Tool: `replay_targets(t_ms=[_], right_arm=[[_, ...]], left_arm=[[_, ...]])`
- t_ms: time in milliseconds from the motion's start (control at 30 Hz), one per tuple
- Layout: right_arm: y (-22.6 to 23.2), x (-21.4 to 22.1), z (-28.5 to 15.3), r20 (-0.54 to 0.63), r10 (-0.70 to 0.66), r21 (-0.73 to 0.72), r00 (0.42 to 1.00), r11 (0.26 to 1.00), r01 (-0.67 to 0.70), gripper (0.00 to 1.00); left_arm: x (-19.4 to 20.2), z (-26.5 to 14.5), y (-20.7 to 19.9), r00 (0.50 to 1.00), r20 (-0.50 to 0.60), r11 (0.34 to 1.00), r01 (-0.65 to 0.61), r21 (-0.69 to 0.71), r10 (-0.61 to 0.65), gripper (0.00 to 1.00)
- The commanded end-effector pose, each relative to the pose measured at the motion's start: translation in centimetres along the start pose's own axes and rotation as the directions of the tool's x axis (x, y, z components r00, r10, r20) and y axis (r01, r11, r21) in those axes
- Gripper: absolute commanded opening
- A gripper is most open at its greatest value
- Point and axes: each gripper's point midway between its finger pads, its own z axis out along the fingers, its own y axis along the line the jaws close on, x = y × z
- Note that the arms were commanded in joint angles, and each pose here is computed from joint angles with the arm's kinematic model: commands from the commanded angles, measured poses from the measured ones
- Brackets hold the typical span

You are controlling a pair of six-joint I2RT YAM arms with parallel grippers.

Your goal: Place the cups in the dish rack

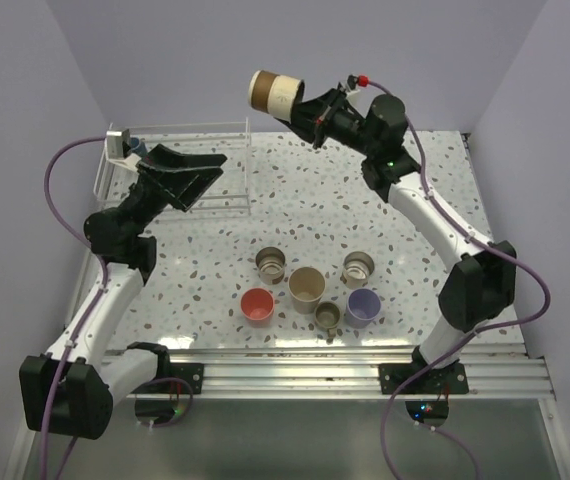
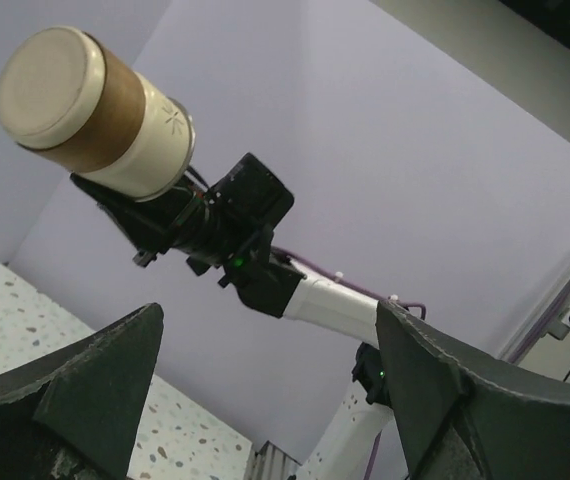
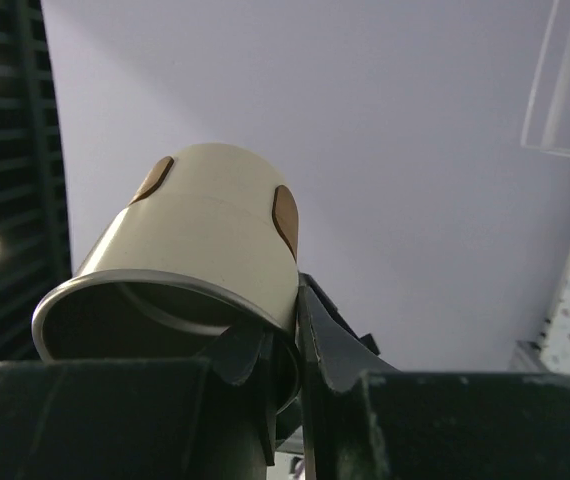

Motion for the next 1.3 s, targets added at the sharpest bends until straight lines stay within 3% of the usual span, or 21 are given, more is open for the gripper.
replay_targets(t_ms=[0,400,1100,1267], right_arm=[[8.0,4.2,-1.7,-0.069,0.044,-0.288,0.997,0.956,-0.062,0.0],[10.7,9.2,-2.7,-0.078,0.093,-0.412,0.993,0.904,-0.117,0.0],[7.7,12.7,-0.1,-0.133,0.068,-0.307,0.989,0.946,-0.107,0.0],[6.1,13.0,0.4,-0.138,0.082,-0.272,0.987,0.955,-0.117,0.0]], left_arm=[[-1.2,-0.8,-4.2,0.995,0.095,0.982,-0.009,0.189,-0.009,0.9],[-3.6,2.3,-3.0,0.987,0.139,0.991,-0.09,0.098,0.076,0.91],[-4.9,6.3,-3.0,0.975,0.153,0.981,-0.176,0.083,0.162,0.92],[-5.5,6.8,-3.3,0.97,0.174,0.978,-0.189,0.086,0.172,0.87]])
